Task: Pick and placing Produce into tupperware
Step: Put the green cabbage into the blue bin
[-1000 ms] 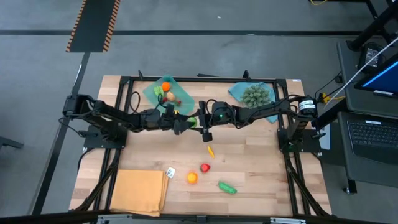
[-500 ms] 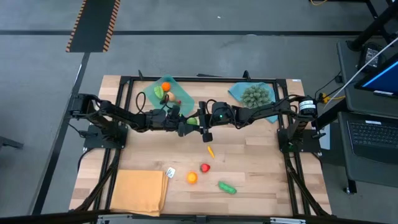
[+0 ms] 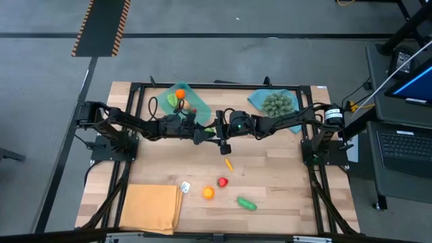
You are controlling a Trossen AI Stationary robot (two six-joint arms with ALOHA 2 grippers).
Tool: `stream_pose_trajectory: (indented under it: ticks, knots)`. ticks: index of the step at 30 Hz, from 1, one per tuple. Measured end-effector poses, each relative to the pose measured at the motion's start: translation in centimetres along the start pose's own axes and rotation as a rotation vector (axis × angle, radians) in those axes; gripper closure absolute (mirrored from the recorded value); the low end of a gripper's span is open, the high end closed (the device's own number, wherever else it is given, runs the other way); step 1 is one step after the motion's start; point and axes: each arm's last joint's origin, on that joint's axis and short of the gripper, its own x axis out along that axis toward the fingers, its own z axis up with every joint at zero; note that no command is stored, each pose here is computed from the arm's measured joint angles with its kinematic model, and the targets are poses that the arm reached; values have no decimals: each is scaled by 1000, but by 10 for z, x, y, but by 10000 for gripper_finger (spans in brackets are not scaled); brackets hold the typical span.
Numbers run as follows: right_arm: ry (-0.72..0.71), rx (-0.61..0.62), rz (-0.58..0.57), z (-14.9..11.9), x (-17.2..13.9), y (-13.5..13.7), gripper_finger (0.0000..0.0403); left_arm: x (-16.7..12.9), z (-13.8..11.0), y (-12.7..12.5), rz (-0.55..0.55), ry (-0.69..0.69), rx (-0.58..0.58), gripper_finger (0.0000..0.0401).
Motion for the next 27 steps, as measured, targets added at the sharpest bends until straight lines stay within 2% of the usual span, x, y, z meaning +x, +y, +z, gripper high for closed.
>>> stream_pose_trajectory:
  ticks: [7,17,22,27]
  knots:
    - [13,-3,-26,0,0,-1,172,0,0,1,-7,18,-1,146]
    - [15,-7,-37,0,0,-1,172,0,-1,1,-11,28,-1,179]
    - [12,-9,-41,0,0,-1,173,0,-1,0,-15,30,-3,210]
    - [9,-9,-42,0,0,-1,173,0,-1,0,-17,33,1,214]
